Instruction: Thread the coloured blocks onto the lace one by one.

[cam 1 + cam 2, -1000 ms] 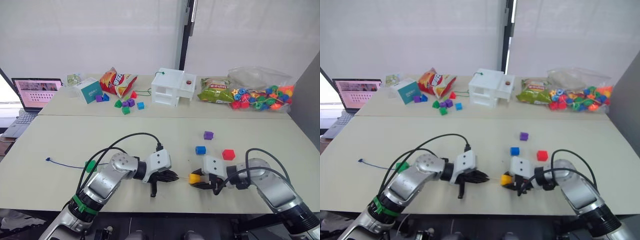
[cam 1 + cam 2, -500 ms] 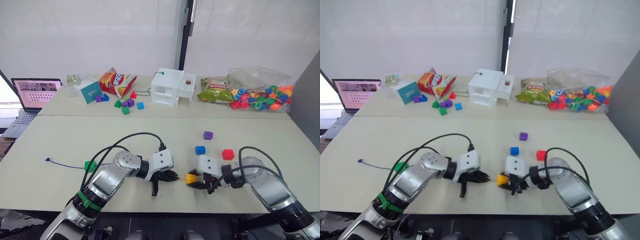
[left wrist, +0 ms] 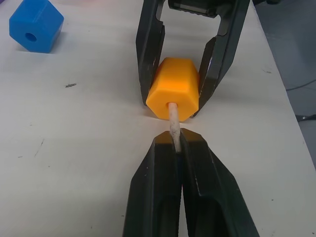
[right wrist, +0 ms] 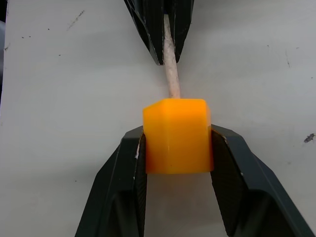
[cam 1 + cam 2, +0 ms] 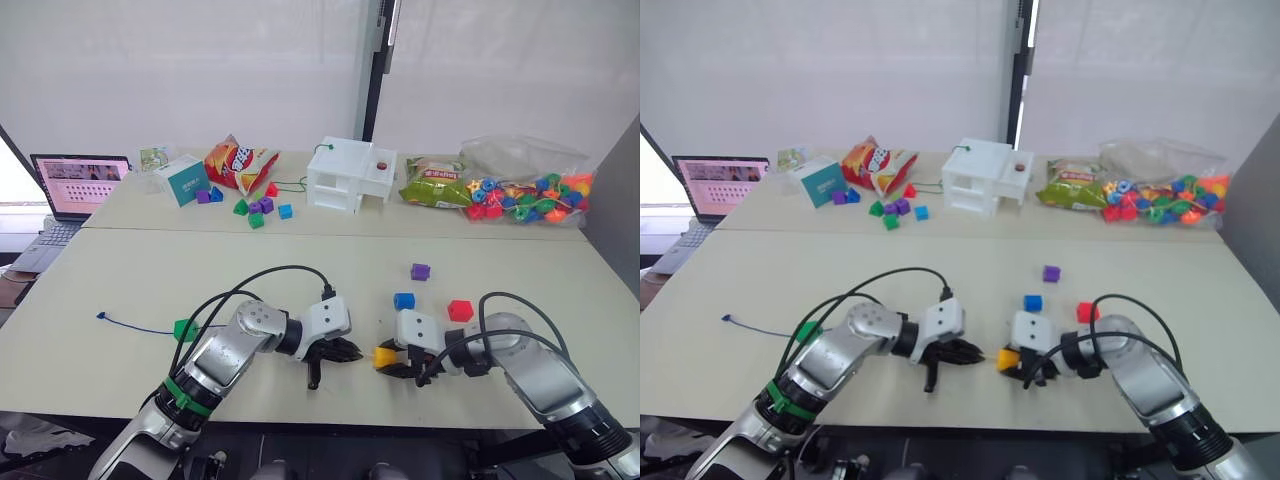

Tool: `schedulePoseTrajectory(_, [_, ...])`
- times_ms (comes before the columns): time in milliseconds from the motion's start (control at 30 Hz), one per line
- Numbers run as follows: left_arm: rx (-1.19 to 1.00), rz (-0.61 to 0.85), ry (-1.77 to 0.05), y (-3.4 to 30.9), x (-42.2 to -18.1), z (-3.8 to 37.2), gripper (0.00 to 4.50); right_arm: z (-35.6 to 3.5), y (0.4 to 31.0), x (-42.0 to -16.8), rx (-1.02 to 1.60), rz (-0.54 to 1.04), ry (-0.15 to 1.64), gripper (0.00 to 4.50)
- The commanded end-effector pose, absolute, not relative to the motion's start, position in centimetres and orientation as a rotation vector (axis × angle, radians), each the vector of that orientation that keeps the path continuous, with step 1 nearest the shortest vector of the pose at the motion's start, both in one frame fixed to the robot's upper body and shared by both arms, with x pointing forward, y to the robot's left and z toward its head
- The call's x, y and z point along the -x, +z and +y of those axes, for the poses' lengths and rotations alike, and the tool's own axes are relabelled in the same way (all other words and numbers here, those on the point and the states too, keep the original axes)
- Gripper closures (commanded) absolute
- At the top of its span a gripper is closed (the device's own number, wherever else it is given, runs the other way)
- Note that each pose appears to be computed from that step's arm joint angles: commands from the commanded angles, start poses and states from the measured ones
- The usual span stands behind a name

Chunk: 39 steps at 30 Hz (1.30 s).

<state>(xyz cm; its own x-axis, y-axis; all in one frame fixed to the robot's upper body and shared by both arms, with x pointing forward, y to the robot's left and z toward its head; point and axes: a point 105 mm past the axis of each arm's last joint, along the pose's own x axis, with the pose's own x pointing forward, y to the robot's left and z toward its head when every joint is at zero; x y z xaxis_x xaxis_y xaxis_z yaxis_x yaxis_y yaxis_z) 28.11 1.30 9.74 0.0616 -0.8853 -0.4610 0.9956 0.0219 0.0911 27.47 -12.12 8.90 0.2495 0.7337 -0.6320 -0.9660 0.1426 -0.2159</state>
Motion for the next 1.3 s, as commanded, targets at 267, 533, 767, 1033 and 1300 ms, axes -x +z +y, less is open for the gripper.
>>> schedulePoseTrajectory(267, [-0.517, 0.217, -1.659, 11.4, -26.2, -1.2, 4.50, -10.7, 8.6, -26.9, 0.679, 0.427, 1.313, 3.22])
schedulePoseTrajectory(533, [-0.504, 0.225, -1.636, 11.5, -25.9, -0.5, 4.50, -11.1, 8.4, -26.7, 0.677, 0.450, 1.294, 3.22])
schedulePoseTrajectory(767, [-0.465, 0.223, -1.654, 10.2, -25.8, -2.1, 4.50, -9.6, 9.1, -26.3, 0.676, 0.429, 1.320, 3.22])
schedulePoseTrajectory(1033, [-0.464, 0.238, -1.642, 9.4, -25.8, -1.2, 4.50, -9.7, 9.5, -26.0, 0.687, 0.451, 1.303, 3.22])
schedulePoseTrajectory(1300, [-0.498, 0.225, -1.626, 9.2, -26.2, 0.3, 4.50, -10.2, 9.0, -25.3, 0.680, 0.490, 1.263, 3.22])
